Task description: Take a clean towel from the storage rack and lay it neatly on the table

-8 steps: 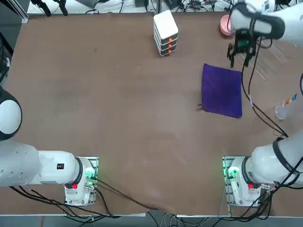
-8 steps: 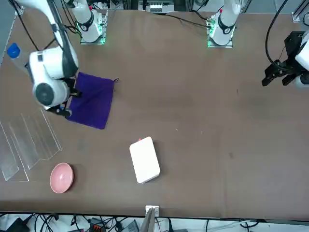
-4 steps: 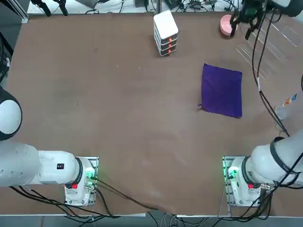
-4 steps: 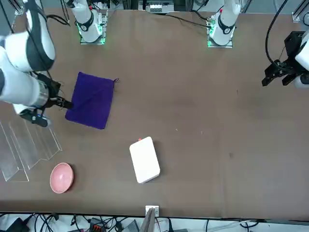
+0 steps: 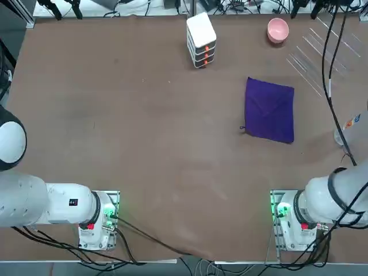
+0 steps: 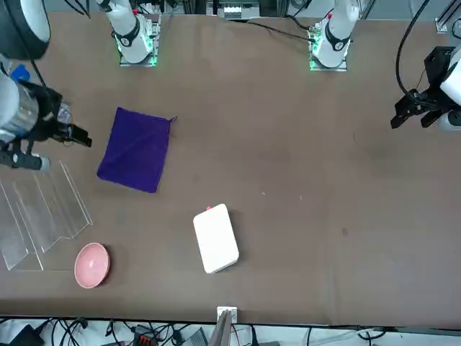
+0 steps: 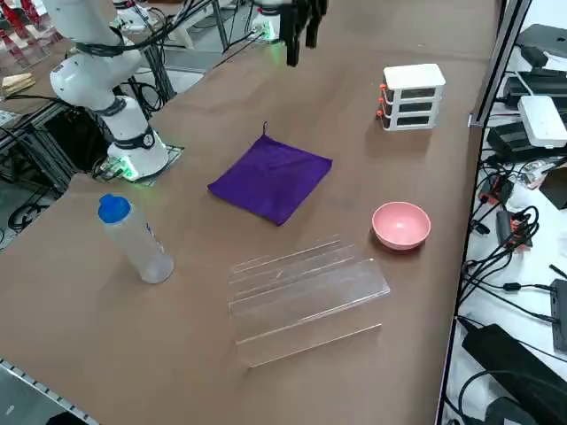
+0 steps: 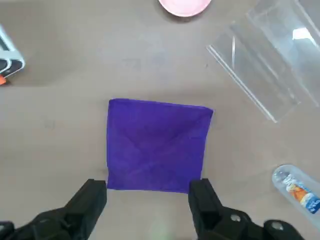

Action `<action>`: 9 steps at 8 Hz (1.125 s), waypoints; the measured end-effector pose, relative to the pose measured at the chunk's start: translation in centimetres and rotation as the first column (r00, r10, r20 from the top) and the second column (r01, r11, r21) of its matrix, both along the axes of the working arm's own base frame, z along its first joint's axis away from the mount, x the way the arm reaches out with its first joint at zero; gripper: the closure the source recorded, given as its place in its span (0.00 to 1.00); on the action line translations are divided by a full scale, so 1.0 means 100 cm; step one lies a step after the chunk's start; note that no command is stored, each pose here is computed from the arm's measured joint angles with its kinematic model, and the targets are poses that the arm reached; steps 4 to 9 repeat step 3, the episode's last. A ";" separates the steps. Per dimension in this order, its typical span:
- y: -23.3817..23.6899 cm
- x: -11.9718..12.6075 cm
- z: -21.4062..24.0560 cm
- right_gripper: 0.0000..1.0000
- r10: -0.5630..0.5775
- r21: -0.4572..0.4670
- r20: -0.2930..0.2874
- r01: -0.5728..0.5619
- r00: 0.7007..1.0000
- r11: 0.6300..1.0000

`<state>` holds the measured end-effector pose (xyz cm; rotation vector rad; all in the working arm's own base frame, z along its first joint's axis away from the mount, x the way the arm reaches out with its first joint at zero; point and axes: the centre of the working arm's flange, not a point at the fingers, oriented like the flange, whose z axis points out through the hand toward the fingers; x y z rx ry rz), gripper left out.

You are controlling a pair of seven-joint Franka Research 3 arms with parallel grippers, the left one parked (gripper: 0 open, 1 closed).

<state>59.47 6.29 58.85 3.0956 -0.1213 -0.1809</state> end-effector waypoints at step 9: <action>-0.036 -0.050 0.022 0.00 -0.001 0.038 0.065 -0.002 0.998 0.999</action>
